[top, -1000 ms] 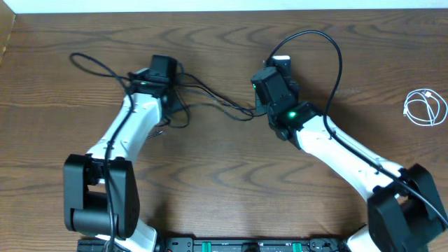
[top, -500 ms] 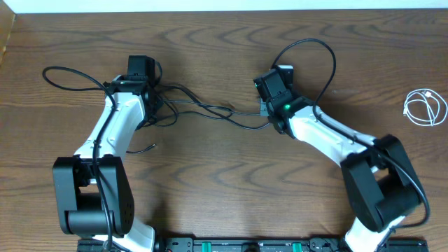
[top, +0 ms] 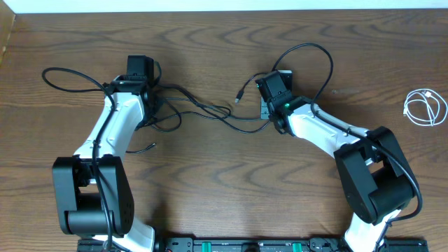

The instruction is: Untangle cables

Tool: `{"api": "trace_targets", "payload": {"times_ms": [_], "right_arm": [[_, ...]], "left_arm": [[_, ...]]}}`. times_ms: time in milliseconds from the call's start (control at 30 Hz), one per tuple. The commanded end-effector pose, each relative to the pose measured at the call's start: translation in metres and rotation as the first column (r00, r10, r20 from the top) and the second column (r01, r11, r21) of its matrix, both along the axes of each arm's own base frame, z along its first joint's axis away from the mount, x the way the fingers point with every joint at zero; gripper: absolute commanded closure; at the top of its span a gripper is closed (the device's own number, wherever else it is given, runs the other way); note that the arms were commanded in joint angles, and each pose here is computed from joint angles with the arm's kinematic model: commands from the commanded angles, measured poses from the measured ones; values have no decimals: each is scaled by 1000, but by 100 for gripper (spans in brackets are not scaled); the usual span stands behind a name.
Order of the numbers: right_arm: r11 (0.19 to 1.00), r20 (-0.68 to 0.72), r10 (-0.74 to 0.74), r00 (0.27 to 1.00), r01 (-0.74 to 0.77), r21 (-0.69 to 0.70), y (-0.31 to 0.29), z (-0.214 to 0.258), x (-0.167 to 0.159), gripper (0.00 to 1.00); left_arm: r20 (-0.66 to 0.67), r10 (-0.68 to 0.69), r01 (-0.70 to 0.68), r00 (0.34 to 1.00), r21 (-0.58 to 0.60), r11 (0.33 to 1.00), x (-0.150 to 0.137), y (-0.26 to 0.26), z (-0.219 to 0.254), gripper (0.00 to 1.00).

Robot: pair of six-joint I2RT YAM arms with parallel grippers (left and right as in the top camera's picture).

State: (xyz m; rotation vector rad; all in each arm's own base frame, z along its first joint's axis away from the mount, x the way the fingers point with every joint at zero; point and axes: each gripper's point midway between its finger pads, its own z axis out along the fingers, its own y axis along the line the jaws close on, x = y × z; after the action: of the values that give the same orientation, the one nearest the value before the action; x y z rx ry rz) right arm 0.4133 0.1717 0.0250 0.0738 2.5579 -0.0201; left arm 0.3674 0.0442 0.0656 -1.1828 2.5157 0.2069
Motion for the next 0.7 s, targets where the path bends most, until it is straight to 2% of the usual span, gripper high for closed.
{"api": "trace_targets", "payload": {"times_ms": [0, 67, 167, 400, 567, 667], "right_arm": [[995, 67, 63, 996, -68, 73, 15, 40, 11, 53], [990, 98, 84, 992, -94, 105, 21, 58, 12, 48], [981, 149, 97, 984, -120, 154, 27, 87, 12, 41], [955, 201, 136, 970, -182, 235, 39, 121, 6, 35], [944, 189, 158, 969, -205, 259, 45, 120, 3, 32], [933, 173, 143, 974, -191, 306, 50, 120, 0, 32]], "left_arm": [[7, 6, -6, 1000, -12, 1000, 1, 1, 2, 71], [8, 6, -6, 1000, -12, 1000, 2, 1, 2, 62], [10, 6, -6, 1000, -12, 1000, 2, 1, 2, 41], [13, -11, 12, 1000, -24, 1000, 4, -2, 2, 14], [66, -205, 212, 977, -139, 967, 20, -32, 2, 8], [86, -251, 263, 964, -184, 947, 23, -44, 2, 7]]}}
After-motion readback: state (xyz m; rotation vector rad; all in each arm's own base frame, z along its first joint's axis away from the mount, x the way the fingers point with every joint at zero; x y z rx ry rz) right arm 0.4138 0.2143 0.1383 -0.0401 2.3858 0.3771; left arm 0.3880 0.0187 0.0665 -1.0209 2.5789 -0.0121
